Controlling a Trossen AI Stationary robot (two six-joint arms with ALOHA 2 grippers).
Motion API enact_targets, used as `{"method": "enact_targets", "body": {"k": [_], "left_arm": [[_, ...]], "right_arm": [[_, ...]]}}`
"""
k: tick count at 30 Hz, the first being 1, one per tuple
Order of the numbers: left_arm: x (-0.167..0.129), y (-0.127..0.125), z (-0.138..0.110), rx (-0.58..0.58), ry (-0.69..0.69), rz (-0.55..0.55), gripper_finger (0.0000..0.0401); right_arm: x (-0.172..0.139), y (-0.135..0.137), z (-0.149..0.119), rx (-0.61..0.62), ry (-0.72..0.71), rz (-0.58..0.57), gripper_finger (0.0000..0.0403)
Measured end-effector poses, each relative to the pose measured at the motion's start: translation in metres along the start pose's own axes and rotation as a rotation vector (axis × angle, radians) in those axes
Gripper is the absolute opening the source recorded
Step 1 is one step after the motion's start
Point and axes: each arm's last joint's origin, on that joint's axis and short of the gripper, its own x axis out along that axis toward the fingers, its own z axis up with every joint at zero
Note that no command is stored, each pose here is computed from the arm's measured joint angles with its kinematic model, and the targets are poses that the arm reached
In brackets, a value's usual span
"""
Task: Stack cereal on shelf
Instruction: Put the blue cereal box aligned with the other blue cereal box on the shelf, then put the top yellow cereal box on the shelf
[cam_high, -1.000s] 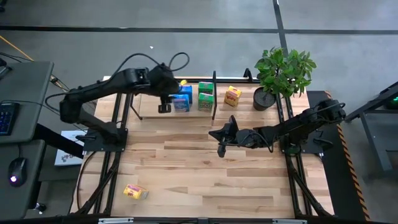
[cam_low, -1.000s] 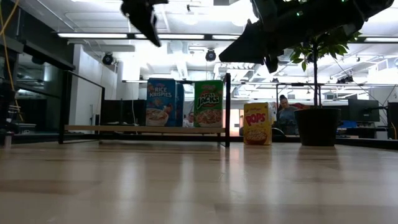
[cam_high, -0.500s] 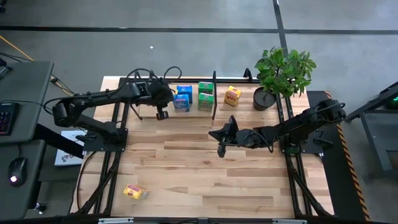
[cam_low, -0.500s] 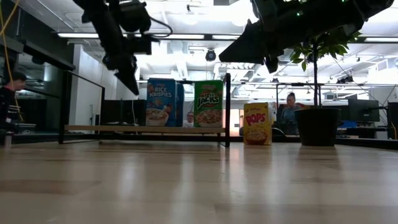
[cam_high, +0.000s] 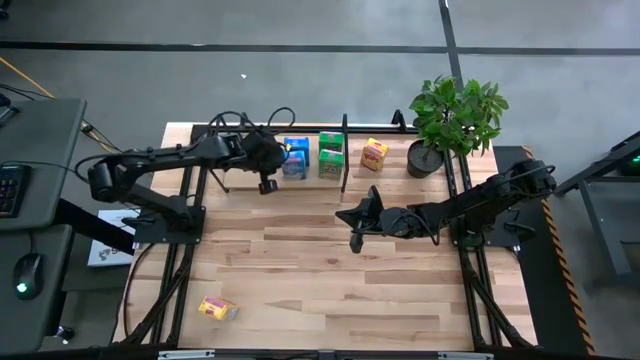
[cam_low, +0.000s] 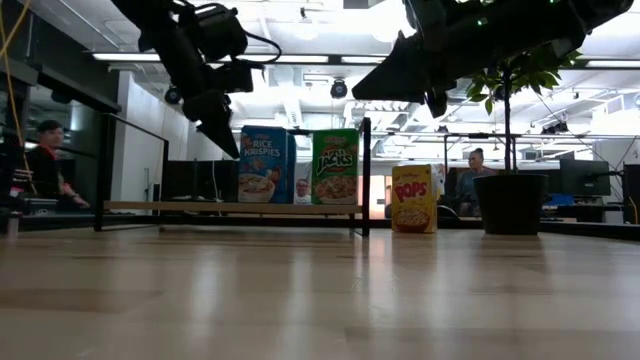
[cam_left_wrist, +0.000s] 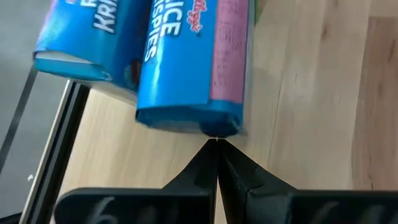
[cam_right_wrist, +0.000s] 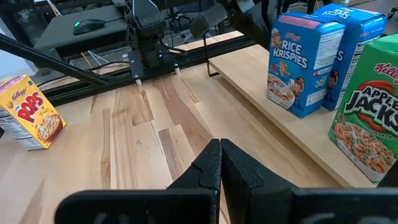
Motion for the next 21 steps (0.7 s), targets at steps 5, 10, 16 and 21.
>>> {"method": "enact_targets", "body": {"k": [5,10,16,21], "left_arm": [[0.014,-0.001,0.003,0.000,-0.009,-0.018,0.0000],[0.023,-0.001,0.003,0.018,0.018,-0.014,0.0000],[0.005,0.001,0.002,0.019,0.045,0.026,0.0000],[-0.035,0.001,-0.004,-0.068,-0.041,0.001,0.0000]], "right_arm": [[0.000,0.000,0.000,0.000,0.000,0.000,0.0000],[0.000,0.000,0.000,0.000,0.000,0.000,0.0000],[0.000,0.000,0.000,0.001,0.000,0.000,0.0000],[0.000,0.000,0.000,0.026,0.001,-0.001,0.0000]]}}
